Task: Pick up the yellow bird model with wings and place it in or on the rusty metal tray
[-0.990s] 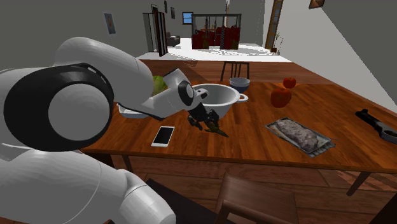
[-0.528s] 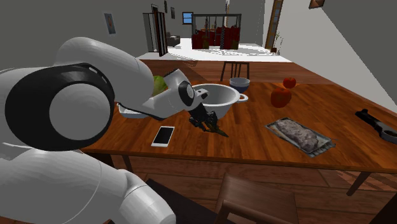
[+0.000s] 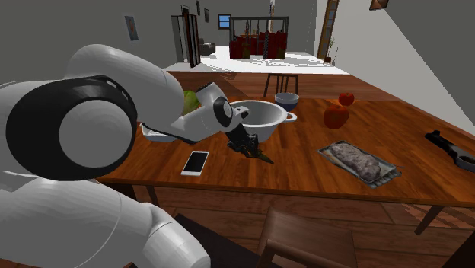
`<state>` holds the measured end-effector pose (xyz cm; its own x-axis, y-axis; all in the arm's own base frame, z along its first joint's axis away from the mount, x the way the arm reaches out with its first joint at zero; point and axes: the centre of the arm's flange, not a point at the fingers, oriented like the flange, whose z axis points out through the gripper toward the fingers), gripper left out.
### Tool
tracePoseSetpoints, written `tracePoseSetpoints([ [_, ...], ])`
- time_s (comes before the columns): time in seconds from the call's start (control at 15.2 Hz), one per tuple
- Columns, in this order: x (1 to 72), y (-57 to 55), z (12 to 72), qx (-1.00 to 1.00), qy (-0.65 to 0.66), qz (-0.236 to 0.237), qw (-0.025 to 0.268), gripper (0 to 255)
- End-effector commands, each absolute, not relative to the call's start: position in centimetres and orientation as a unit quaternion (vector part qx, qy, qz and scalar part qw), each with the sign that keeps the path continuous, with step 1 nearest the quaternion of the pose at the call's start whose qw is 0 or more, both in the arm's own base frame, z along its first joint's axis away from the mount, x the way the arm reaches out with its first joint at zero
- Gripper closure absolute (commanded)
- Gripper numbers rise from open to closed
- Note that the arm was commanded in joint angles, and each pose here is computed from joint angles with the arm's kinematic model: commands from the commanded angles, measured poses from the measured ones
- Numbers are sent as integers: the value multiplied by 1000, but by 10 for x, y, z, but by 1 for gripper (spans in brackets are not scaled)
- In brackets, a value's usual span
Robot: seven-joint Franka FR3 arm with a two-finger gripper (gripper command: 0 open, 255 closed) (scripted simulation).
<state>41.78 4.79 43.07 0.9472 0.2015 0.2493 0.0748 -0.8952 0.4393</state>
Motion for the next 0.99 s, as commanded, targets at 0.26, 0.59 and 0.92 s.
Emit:
tracePoseSetpoints([
  [0.26,418,48,452,962,72,146,217,255],
  [0.59,418,48,478,962,72,146,217,255],
  [0.92,418,48,505,962,72,146,217,255],
])
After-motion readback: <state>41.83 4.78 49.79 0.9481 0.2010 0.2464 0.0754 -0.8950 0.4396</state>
